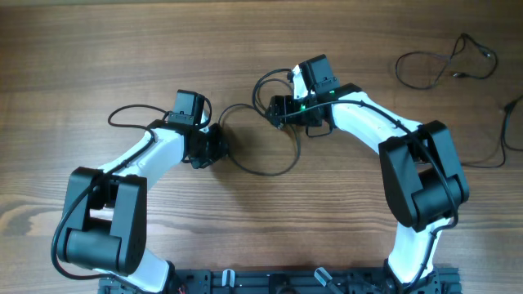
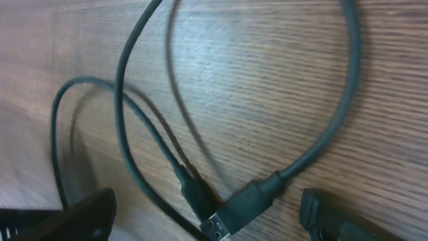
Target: Untangle cables
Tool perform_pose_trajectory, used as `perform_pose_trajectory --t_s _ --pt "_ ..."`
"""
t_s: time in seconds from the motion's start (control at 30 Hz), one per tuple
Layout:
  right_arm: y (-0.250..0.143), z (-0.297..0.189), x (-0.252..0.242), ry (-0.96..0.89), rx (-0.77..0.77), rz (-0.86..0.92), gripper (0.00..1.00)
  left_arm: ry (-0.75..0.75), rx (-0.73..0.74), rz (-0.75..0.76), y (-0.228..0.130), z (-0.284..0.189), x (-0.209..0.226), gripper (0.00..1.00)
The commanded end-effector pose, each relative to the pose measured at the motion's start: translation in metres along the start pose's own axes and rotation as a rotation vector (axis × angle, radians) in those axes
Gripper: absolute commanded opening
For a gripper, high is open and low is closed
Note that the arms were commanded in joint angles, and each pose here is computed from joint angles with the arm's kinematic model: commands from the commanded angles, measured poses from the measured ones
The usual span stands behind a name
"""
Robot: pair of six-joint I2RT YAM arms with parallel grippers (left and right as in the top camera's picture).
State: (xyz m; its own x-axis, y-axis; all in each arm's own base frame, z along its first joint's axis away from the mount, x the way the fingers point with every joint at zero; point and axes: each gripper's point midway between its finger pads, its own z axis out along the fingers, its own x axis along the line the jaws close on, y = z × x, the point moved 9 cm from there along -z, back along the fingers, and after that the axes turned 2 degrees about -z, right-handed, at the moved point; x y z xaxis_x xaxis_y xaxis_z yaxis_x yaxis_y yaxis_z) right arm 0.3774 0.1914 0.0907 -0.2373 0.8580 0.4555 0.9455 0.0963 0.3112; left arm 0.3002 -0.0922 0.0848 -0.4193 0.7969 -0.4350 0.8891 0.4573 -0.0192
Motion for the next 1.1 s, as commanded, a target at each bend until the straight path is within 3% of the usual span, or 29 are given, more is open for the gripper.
perform_pose_trajectory --t_s 0.0,0.07,0.13,0.6,0.83,1.07 --pt "-0.034 0.029 -0.010 0.059 0.166 -0.072 0.87 0.042 -0.015 -0.015 0.000 0.005 0.005 0.10" --pt "-0.034 0.029 -0.010 0.057 0.166 -0.081 0.89 0.041 -0.018 -0.037 0.001 0.005 0.005 0.11" --pt "-0.033 0.029 -0.011 0.056 0.157 -0.116 1.00 0.038 -0.021 -0.037 0.001 0.005 0.005 0.11" --pt "-0.014 0.031 -0.029 -0.361 0.012 -0.324 1.00 0.038 -0.021 -0.035 0.001 0.005 0.004 0.14" --pt "-0.030 0.047 0.014 -0.320 0.056 -0.627 1.00 0.033 -0.026 -0.032 0.002 0.005 0.004 0.16" --pt "-0.029 0.053 0.034 -0.323 0.000 -0.685 0.98 0.033 -0.025 -0.032 0.002 0.005 0.004 0.16"
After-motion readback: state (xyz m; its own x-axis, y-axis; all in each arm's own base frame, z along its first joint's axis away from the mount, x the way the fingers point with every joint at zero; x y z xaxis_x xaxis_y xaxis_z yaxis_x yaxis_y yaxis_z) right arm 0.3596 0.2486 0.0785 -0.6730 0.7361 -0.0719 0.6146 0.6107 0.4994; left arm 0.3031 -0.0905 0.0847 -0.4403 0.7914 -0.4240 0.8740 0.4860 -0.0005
